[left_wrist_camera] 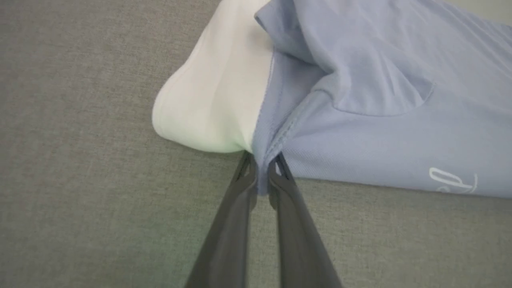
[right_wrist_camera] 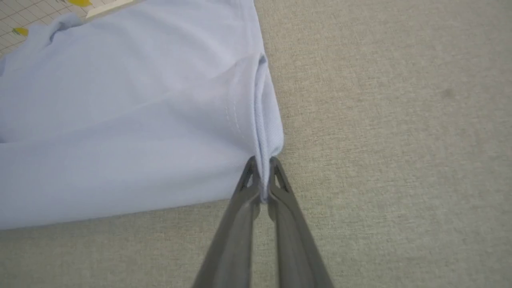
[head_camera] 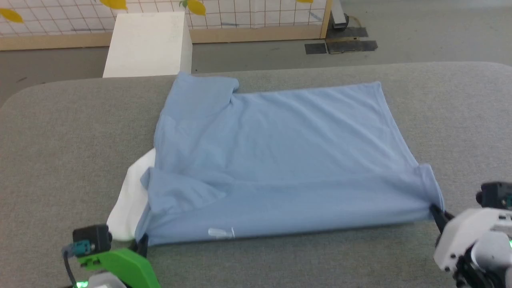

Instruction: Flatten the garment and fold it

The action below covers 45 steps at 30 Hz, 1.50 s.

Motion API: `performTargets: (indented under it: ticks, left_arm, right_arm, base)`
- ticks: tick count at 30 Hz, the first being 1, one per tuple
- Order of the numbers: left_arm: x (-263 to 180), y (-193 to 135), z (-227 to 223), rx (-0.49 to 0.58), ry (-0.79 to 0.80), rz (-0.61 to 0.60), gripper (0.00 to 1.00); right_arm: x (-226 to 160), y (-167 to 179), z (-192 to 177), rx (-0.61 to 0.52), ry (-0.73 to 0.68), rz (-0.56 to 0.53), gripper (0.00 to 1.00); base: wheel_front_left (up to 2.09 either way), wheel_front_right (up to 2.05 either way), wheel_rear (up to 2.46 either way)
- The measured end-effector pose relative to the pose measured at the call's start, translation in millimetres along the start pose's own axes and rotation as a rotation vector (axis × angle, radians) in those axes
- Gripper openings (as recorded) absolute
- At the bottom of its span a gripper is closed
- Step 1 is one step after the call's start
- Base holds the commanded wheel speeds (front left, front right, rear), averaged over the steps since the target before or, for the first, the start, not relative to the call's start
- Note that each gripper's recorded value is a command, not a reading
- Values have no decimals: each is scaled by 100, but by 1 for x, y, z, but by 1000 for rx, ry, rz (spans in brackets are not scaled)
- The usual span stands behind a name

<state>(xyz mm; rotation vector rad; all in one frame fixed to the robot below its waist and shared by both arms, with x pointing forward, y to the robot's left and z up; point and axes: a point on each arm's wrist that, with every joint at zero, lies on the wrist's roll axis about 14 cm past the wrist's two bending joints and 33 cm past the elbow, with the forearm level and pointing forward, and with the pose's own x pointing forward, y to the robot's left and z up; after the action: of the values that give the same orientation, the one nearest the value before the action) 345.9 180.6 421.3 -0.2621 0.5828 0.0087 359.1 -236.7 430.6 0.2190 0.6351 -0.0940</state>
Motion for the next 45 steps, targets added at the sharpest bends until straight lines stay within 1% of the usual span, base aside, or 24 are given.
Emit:
performTargets:
  ticks: [5, 11, 13, 16, 17, 18, 19, 20, 23, 25, 29, 32, 33, 35, 38, 41, 45]
  left_arm:
    - [-23, 3, -19, 5, 87, 23, 0]
    - [-30, 1, -54, 3, 225, 12, 0]
    - [-29, 4, -64, 7, 260, 17, 0]
    - [-26, 6, -72, 3, 287, 20, 0]
    - [-26, 6, -73, -3, 292, 23, 2]
    - [-26, 7, -76, -17, 301, 28, 40]
    - [-26, 8, -77, -25, 303, 29, 87]
    - [-26, 8, -75, -30, 291, 31, 100]
    - [-26, 4, -69, -45, 248, 17, 100]
    - [-26, 6, -61, -54, 207, 17, 100]
    - [-27, 4, -27, -39, 57, -13, 100]
    - [-27, -2, 16, 33, -132, -60, 100]
    - [-26, -4, 27, 59, -182, -69, 100]
    - [-21, -8, 63, 136, -322, -84, 100]
    - [-13, -25, 110, 237, -496, -141, 100]
    - [5, -43, 143, 321, -584, -196, 100]
    - [40, -65, 171, 411, -598, -261, 100]
  right_arm:
    - [-26, -20, -40, 57, 111, -34, 0]
    - [-37, -34, -88, 102, 257, -69, 0]
    - [-35, -36, -99, 113, 278, -73, 0]
    - [-29, -33, -106, 130, 270, -65, 0]
    - [-28, -33, -106, 134, 264, -62, 0]
    - [-27, -32, -106, 133, 252, -60, 23]
    - [-26, -32, -106, 133, 240, -59, 23]
    - [-26, -31, -106, 133, 229, -57, 99]
    - [-25, -28, -97, 127, 163, -49, 100]
    - [-24, -26, -85, 108, 92, -47, 100]
    - [-28, -21, -45, 52, -114, -38, 100]
    - [-35, -11, -12, -3, -292, -18, 100]
    - [-36, -7, -5, -16, -333, -10, 100]
    - [-38, 4, 17, -44, -444, 15, 100]
    - [-38, 17, 40, -93, -556, 54, 100]
    - [-34, 28, 56, -131, -626, 88, 100]
    - [-21, 41, 71, -152, -670, 124, 100]
  base:
    - [0, 0, 0]
    - [0, 0, 0]
    - [0, 0, 0]
    - [0, 0, 0]
    - [0, 0, 0]
    - [0, 0, 0]
    - [0, 0, 0]
    - [0, 0, 0]
    - [0, 0, 0]
    - [0, 0, 0]
    - [0, 0, 0]
    - [0, 0, 0]
    - [0, 0, 0]
    - [0, 0, 0]
    - [0, 0, 0]
    - [0, 0, 0]
    - [0, 0, 0]
